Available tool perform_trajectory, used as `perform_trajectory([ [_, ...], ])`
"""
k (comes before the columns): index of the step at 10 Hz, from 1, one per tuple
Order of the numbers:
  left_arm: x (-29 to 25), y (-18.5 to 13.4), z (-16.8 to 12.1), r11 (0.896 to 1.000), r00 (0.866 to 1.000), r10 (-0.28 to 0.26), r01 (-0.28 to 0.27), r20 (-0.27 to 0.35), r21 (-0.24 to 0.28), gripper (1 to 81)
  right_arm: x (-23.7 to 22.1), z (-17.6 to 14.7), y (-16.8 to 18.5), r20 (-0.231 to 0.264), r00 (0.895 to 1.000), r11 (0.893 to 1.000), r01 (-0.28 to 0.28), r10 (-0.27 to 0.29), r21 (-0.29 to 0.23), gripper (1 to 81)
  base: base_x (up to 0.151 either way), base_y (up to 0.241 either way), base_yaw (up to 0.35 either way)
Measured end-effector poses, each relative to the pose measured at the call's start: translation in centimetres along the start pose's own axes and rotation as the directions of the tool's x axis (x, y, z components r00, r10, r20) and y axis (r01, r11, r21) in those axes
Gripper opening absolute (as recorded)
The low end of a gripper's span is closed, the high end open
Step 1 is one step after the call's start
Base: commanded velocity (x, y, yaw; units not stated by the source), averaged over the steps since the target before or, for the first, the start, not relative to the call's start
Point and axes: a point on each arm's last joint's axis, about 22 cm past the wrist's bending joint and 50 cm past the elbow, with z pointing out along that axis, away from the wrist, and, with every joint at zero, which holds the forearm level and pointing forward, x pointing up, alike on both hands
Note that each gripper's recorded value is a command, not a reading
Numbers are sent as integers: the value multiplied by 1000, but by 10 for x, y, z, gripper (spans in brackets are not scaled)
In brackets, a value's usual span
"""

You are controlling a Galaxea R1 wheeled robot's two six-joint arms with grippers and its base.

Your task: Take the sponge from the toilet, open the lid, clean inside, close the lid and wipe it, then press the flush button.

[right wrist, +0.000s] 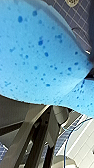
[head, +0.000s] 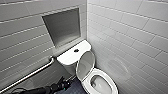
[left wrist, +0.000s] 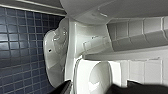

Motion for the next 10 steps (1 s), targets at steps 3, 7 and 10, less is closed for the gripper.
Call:
perform_trajectory([
  [3, 41, 16, -8, 999, 996, -28, 27, -85, -21, 811, -12, -12, -34, -51, 998, 995, -16, 21, 94, 10, 0, 0, 0],
  [7, 59, 64, 0, 997, 995, 0, -8, -103, -76, 811, -18, -20, -70, -73, 997, 982, 33, -20, 186, 10, 0, 0, 0],
  [10, 57, 93, 14, 994, 995, 12, -23, -100, -110, 811, -27, -22, -77, -63, 998, 979, 28, -16, 200, 10, 0, 0, 0],
])
